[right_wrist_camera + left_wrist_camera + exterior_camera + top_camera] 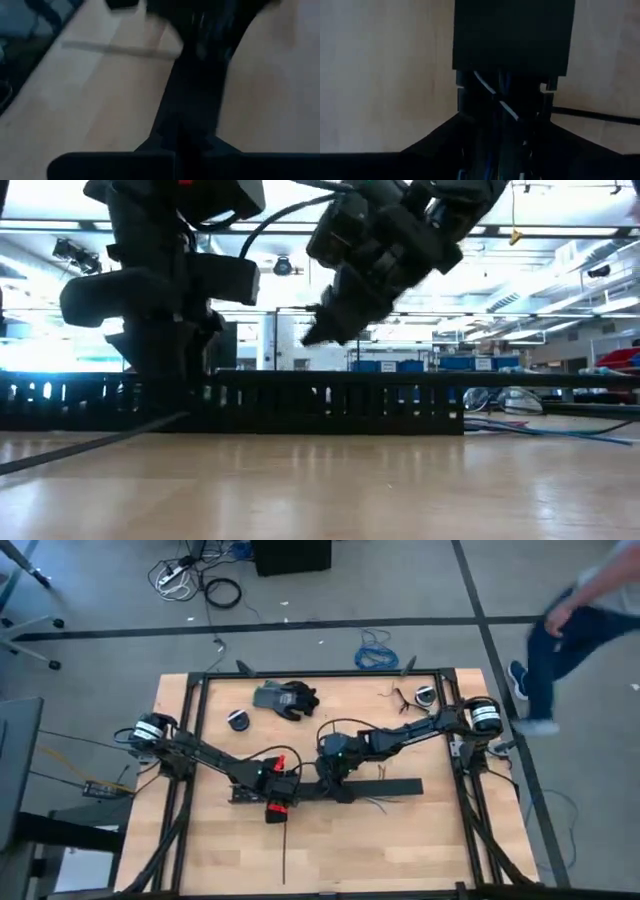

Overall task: Ziptie cables
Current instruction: Close the black cable duct

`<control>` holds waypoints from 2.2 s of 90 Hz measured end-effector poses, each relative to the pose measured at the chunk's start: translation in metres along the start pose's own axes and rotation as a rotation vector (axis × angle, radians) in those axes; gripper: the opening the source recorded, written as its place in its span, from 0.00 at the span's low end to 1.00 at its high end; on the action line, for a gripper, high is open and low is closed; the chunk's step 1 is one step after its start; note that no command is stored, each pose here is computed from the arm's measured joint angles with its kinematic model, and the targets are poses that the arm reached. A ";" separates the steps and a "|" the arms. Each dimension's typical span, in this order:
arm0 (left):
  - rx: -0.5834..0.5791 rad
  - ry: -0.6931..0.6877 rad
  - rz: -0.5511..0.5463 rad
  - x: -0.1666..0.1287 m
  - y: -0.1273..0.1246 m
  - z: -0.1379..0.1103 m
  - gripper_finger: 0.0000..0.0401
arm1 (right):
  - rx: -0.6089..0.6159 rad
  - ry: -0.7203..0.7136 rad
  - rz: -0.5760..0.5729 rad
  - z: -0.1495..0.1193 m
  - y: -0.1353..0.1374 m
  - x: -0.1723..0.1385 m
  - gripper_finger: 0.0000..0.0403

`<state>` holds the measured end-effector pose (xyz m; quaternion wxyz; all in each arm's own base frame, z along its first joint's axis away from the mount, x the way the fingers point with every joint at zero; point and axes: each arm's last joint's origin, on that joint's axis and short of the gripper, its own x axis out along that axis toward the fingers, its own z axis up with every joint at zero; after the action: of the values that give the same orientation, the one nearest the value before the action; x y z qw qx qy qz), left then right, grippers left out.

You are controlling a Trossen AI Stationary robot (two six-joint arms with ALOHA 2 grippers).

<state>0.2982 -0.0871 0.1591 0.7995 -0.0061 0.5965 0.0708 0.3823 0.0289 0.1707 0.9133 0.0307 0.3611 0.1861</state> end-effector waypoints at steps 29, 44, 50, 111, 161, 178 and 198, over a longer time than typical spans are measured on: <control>0.007 -0.005 -0.001 0.000 0.000 0.000 0.48 | 0.048 0.031 0.010 -0.019 -0.008 0.035 0.00; 0.020 -0.002 0.006 0.000 0.000 0.000 0.48 | 0.065 0.001 0.058 -0.024 -0.019 0.043 0.00; 0.021 0.000 0.009 0.000 0.000 -0.001 0.50 | 0.069 -0.002 0.068 -0.024 -0.020 0.043 0.00; 0.060 0.151 0.007 -0.010 0.007 -0.016 0.81 | 0.072 0.021 0.073 -0.027 -0.019 0.044 0.00; 0.039 0.159 0.026 0.003 0.005 -0.032 0.74 | 0.033 -0.042 0.047 -0.011 -0.014 0.026 0.00; -0.002 0.145 0.031 0.003 0.004 -0.031 0.70 | 0.010 -0.079 -0.010 0.002 -0.010 0.008 0.00; -0.065 0.094 0.027 0.005 0.003 -0.027 0.70 | 0.024 -0.038 -0.030 0.002 -0.008 0.000 0.00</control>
<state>0.2736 -0.0862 0.1472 0.7688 -0.0273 0.6309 0.1008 0.3862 0.0218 0.1712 0.9222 0.0397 0.3463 0.1675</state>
